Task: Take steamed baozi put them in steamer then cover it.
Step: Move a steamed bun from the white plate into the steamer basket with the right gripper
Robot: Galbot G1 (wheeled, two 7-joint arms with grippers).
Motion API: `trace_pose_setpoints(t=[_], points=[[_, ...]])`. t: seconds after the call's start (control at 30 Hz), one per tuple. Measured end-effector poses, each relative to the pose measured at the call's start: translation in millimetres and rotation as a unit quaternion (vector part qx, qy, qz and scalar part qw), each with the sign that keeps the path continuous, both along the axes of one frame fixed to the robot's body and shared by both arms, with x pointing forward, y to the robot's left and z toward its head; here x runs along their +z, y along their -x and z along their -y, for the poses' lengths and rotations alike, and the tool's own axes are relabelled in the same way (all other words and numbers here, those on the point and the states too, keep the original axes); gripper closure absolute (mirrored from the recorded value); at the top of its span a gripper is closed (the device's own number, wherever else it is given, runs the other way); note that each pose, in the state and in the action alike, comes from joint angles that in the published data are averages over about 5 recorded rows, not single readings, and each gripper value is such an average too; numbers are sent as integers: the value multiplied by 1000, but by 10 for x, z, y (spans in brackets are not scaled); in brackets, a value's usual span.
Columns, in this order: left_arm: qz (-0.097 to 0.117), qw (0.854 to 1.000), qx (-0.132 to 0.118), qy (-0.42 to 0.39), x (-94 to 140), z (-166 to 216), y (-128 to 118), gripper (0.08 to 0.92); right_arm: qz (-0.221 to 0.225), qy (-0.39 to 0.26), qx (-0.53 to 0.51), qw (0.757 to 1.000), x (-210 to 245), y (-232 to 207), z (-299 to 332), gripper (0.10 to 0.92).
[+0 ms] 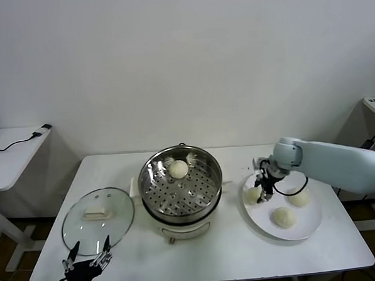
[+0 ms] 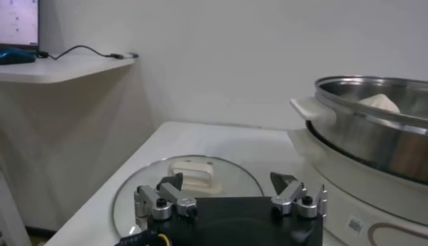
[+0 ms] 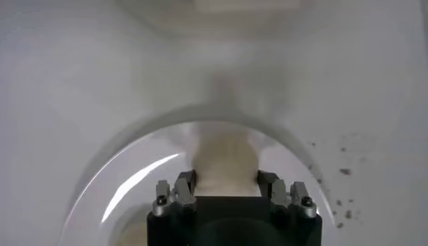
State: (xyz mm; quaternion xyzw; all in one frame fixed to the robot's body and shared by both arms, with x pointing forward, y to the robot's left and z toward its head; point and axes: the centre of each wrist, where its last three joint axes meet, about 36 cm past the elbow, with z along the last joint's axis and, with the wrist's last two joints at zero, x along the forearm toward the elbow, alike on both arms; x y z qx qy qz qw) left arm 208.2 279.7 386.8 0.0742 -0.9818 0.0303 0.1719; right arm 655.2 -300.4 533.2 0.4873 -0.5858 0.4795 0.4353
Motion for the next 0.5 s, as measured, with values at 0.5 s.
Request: trace_pose_setpoints(t=[0.5], points=[[3,1000,-11,-1,46,42,-38,177,51,-77,61,994,1901,190,-1544,403]])
